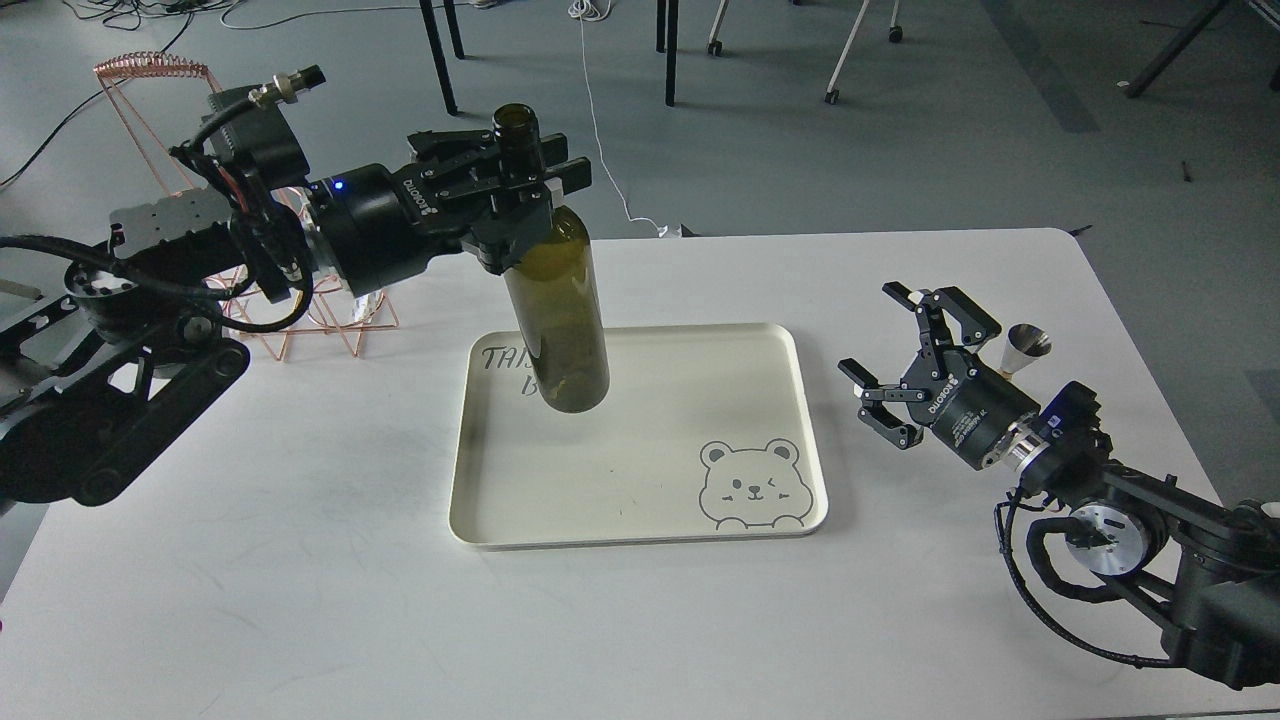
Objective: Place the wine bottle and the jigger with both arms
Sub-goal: 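Lift the wine bottle off the tray toward the copper rack, then lower the wine bottle into a slot of the copper rack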
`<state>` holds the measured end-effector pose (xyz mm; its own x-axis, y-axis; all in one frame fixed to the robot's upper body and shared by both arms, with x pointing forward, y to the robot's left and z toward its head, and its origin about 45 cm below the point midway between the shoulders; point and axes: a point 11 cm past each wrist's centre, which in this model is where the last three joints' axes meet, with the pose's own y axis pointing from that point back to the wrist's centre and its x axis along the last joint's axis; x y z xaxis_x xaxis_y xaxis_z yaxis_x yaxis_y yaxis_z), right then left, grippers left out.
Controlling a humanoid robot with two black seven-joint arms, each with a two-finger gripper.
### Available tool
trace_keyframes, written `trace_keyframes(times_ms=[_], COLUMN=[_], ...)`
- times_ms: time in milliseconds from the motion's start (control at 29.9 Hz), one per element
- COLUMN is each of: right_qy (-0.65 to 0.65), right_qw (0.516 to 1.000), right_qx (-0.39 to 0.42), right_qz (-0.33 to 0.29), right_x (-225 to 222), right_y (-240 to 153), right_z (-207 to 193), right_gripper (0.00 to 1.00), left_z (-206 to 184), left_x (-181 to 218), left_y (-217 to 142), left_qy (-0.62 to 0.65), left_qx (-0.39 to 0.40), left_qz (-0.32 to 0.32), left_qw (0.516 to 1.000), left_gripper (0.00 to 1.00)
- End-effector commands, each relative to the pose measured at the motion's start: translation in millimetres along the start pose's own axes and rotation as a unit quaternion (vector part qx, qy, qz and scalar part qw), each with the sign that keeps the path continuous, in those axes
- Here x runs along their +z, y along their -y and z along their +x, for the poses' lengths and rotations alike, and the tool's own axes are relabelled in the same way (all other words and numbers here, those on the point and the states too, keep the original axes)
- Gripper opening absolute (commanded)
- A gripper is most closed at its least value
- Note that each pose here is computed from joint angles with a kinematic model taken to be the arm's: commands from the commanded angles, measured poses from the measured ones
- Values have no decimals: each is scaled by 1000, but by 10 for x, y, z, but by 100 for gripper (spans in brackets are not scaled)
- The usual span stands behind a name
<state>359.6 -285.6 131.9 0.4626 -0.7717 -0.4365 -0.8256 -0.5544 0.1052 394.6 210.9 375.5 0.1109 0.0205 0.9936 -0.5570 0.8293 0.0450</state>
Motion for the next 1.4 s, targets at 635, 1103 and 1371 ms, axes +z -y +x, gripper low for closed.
trace_keyframes(times_ms=[635,1103,1371], right_qy=[1,-6,-6], right_qw=[1000,1000,1000], right_qx=[1,-2,-2], right_qz=[-3,-9,-9], right_x=[29,53,53], right_y=[-19,-28,-28], right_z=[4,-3,-3], right_gripper=[98,98,98], left_z=[678,573,508], left_x=[-1407,-1465,-1475], left_y=[-842,-880,-900], left_qy=[22,7,6], left_qx=[-66,-46,-57], left_qz=[234,240,242], left_qw=[970,970,969], left_gripper=[21,21,21])
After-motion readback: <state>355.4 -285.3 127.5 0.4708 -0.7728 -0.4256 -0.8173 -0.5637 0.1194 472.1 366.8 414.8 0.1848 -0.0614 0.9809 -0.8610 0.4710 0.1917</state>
